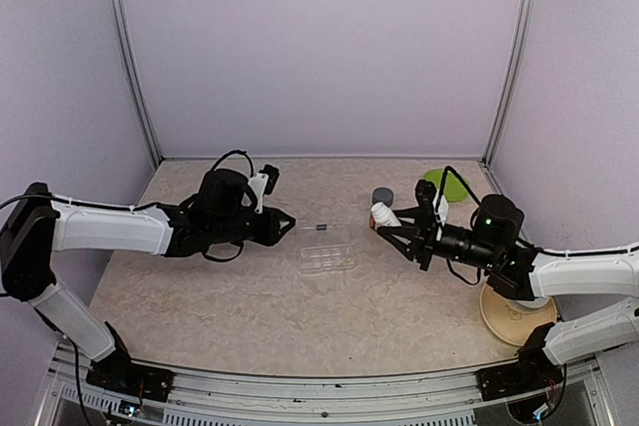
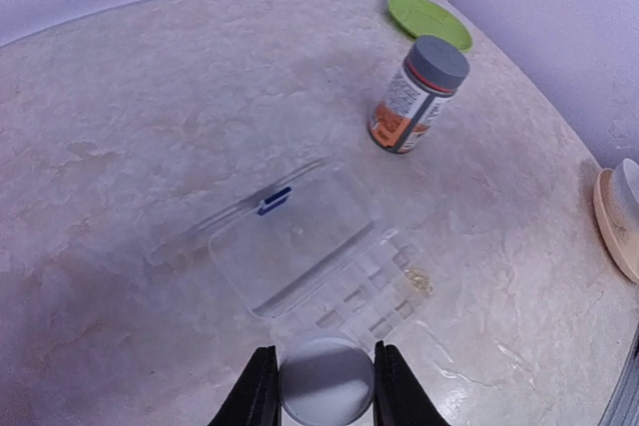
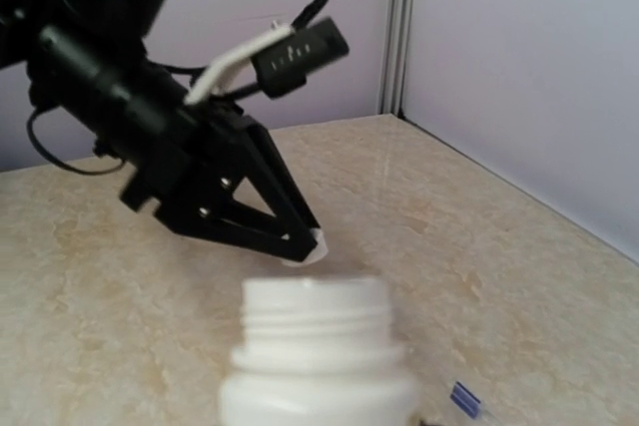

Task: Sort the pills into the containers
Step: Close the lid of the pill bottle.

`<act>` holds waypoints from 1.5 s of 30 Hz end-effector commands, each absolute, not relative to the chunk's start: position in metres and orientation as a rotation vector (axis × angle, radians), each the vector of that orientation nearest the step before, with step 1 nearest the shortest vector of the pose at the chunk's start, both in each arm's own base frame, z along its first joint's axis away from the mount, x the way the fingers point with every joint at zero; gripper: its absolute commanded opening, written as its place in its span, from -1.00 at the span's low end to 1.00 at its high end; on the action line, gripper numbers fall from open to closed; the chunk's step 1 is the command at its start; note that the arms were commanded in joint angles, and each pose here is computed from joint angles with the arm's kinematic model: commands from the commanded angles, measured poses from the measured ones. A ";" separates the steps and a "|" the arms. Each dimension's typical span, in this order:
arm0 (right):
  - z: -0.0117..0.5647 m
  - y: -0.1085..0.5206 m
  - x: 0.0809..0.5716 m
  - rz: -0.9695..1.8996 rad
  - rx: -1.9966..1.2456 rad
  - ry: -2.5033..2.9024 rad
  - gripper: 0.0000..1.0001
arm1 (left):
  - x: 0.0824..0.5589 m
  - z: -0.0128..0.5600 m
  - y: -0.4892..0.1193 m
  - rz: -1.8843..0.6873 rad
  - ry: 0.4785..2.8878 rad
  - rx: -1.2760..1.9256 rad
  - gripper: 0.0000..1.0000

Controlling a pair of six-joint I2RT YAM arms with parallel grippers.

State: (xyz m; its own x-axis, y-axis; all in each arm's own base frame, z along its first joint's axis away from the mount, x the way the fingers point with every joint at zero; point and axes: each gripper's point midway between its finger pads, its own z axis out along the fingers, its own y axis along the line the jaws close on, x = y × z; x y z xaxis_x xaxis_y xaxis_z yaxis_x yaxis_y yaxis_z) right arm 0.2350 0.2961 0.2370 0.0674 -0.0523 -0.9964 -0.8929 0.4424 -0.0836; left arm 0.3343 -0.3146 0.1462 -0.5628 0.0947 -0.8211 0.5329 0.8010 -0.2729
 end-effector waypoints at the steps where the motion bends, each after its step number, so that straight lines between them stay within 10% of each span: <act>1: 0.242 0.307 0.229 0.813 -0.973 1.338 -0.46 | 0.314 0.195 -0.344 -0.790 1.971 0.572 -0.53; 45: 0.246 0.356 0.211 0.752 -1.093 1.291 -0.48 | 0.220 0.287 -0.424 -1.486 1.675 0.771 -0.53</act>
State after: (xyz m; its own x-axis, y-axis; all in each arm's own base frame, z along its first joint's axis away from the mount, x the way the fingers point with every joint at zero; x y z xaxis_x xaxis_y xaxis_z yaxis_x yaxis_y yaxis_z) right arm 0.2127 0.3472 0.2348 0.1422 -0.1532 -0.9779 -0.9146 0.3574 -0.1890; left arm 0.2235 -0.4165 0.2657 -0.5587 -0.0113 -0.8293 0.8120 0.1963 -0.5497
